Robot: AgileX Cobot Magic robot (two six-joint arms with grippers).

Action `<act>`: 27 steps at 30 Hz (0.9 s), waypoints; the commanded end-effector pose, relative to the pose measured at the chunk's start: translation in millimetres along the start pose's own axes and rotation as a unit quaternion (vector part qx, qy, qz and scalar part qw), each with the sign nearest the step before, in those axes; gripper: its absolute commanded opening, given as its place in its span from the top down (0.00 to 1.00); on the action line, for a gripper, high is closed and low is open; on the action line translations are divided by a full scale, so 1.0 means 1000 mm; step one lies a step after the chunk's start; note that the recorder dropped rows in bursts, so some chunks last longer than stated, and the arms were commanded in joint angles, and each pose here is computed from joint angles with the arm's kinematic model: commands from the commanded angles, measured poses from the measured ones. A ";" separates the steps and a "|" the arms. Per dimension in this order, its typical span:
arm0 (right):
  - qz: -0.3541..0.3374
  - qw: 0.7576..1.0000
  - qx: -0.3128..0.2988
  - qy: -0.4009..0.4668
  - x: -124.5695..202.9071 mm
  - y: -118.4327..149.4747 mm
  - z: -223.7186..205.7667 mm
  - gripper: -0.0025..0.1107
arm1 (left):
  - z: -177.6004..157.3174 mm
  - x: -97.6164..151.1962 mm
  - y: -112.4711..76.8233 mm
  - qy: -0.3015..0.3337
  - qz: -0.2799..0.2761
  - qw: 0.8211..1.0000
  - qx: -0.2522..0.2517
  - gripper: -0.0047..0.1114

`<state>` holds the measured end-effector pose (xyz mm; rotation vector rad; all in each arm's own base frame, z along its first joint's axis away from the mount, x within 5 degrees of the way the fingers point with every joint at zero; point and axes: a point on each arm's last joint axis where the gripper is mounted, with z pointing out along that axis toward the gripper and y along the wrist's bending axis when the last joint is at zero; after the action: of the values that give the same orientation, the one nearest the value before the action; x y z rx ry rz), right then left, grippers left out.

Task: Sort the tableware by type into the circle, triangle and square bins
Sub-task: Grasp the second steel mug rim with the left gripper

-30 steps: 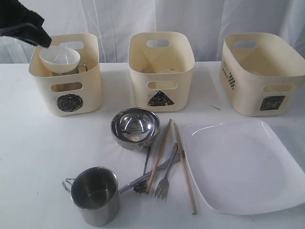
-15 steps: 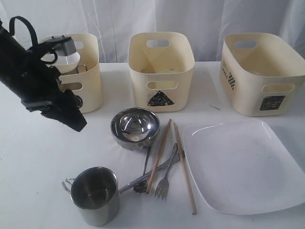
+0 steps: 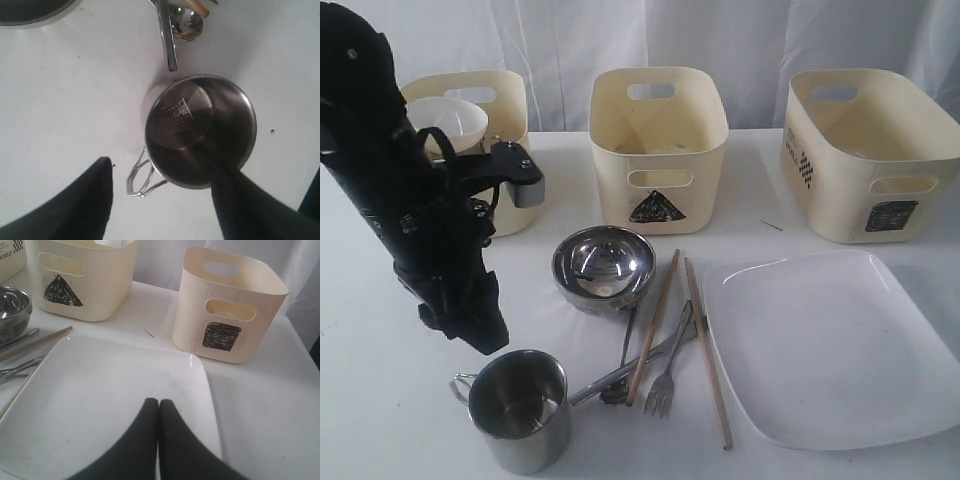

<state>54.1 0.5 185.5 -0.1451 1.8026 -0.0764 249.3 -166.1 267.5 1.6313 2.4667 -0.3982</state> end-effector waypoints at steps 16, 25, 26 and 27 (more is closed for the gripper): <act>0.004 1.000 0.001 -0.004 0.001 0.000 0.000 0.98 | 0.059 -0.012 0.009 0.044 0.017 0.998 0.045 0.43; 0.004 1.000 0.001 -0.004 0.001 0.000 0.000 0.98 | 0.084 -0.009 0.018 0.081 0.007 0.995 0.056 0.50; 0.004 1.000 0.001 -0.004 0.001 0.000 0.000 0.98 | 0.084 -0.007 0.019 0.090 0.008 0.995 0.049 0.56; 0.004 1.000 0.001 -0.004 0.001 0.000 0.000 0.98 | 0.083 -0.006 0.020 0.098 0.006 0.994 0.041 0.60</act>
<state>54.1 0.5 185.5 -0.1451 1.8026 -0.0764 272.2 -192.3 188.1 1.7755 2.5712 -0.4040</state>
